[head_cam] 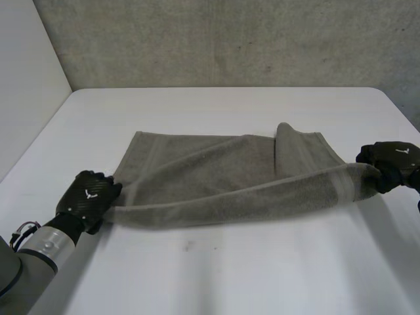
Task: Fold the towel.
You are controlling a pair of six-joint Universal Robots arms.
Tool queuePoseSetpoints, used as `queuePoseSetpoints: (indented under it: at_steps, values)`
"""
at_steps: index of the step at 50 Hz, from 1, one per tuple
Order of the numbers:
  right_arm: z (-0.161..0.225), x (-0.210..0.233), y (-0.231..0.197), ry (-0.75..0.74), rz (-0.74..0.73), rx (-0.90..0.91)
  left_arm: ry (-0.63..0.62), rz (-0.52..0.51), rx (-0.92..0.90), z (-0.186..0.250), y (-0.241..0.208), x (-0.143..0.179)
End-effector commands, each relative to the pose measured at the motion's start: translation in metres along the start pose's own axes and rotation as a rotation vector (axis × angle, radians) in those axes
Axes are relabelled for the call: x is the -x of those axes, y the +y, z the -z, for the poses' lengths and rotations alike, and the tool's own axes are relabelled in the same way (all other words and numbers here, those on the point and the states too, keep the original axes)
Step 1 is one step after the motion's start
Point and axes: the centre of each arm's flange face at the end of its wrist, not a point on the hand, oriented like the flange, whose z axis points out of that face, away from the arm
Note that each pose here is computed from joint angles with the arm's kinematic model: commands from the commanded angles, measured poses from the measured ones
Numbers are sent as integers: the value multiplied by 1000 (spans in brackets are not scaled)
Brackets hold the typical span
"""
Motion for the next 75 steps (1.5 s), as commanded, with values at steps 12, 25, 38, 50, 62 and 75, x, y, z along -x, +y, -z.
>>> queuePoseSetpoints:
  at_steps: [12,25,38,50,62,75]
  values:
    - [1,-2,-4,11,-32,-25,79,11,-45,4,-5,-10]
    - [7,-2,-14,19,-13,-55,67,3,-50,5,-9,-7]
    - [69,4,-105,71,152,-328,-78,64,-213,25,-92,48]
    - [128,5,-208,134,238,-548,-257,236,-435,51,-206,133]
    - [105,-6,-232,114,207,-509,-294,299,-371,10,-230,176]
    - [22,7,-228,102,199,-444,-287,345,-313,-84,-218,178]
